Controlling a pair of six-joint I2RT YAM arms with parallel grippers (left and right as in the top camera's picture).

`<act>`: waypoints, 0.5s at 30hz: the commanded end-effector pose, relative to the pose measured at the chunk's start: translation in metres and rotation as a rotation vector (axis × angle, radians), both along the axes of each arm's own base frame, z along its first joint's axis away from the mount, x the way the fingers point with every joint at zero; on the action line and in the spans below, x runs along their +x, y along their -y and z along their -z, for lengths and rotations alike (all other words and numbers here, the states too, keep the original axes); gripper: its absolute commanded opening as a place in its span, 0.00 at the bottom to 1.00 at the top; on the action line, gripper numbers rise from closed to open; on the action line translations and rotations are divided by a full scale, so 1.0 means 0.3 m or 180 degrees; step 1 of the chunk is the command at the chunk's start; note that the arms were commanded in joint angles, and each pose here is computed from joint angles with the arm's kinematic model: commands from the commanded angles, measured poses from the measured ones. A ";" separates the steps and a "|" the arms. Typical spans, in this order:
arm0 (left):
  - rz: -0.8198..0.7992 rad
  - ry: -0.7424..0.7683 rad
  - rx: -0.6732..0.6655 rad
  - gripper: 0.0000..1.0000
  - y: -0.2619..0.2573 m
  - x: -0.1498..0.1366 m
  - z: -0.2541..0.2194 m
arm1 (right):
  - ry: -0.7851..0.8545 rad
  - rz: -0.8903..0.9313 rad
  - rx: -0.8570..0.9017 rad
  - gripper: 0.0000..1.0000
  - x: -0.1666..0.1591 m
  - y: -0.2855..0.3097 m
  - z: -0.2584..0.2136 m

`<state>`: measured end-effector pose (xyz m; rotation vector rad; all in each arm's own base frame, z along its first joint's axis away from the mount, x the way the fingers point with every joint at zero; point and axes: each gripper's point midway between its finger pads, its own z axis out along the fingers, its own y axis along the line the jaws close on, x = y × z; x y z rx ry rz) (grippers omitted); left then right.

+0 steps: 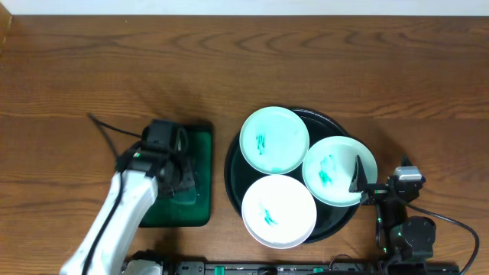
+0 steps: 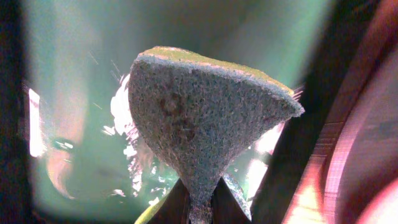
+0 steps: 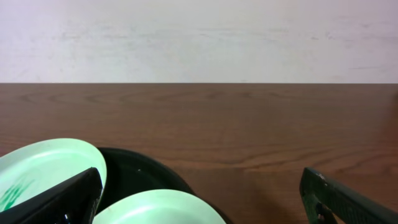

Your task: Clean dirty plates on tray and stack at the side

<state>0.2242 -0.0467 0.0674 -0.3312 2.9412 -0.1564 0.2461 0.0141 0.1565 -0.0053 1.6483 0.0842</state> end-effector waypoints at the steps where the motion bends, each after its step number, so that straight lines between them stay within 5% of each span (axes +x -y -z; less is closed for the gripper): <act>1: -0.0035 0.0475 0.0074 0.07 -0.020 0.048 -0.110 | -0.0013 0.0019 -0.0026 0.99 0.000 0.006 0.005; 8: -0.0267 0.1069 0.0312 0.07 -0.082 0.102 -0.219 | -0.0013 0.0019 -0.0026 0.99 0.000 0.006 0.005; 15: -0.0306 0.1164 0.0280 0.07 -0.078 0.126 -0.230 | -0.0013 0.0019 -0.0026 0.99 0.000 0.006 0.005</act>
